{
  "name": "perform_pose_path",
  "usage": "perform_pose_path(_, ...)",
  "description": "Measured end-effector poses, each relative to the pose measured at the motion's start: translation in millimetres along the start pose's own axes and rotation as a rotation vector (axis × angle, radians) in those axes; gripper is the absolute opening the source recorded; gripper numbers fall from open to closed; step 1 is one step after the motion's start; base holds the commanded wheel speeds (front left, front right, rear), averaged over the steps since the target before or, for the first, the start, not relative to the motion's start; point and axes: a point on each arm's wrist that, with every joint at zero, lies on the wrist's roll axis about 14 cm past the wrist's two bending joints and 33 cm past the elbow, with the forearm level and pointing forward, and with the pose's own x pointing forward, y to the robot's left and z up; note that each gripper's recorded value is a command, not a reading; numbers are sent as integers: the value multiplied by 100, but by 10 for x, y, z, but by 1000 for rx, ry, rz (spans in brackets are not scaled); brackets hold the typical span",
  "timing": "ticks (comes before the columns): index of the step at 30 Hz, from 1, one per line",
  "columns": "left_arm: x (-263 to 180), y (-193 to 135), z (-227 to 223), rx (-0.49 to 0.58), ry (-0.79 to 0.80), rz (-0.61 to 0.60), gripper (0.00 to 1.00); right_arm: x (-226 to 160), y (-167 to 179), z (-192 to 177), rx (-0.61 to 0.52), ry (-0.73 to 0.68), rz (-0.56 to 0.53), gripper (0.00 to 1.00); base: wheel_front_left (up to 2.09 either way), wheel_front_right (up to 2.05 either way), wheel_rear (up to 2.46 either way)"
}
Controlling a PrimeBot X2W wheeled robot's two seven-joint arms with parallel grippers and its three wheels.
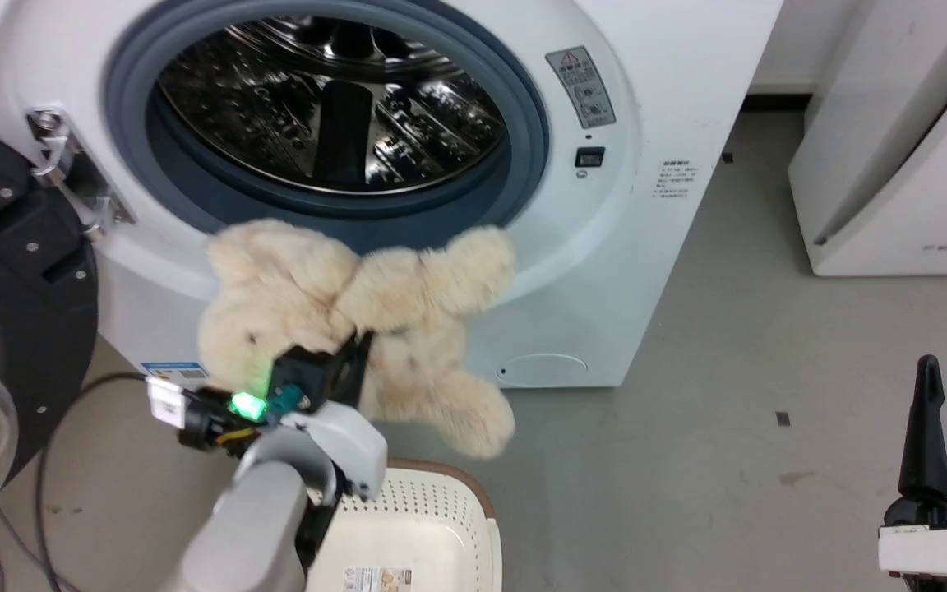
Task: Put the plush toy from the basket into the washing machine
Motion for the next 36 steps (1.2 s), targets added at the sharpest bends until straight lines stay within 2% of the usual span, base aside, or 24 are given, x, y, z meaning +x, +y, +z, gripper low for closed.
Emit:
perform_pose_path(5, 189, 115, 202, -3, -59, 28, 0, 12, -64, -50, -9, 14, -19, 100, 0, 0, 0)
perform_pose_path(9, 488, 245, 446, 0, -130, 45, 0, 121, -94, -114, -16, 20, -28, 100, 0, 0, 0)
perform_pose_path(15, 893, 391, 561, -2, -174, 68, 0, 288, -141, -239, -24, 34, -40, 100, 0, 0, 0)
perform_pose_path(36, 2374, 742, 346, 3, -224, 129, 0, 427, -713, -577, -94, 109, -187, 100, 0, 0, 0)
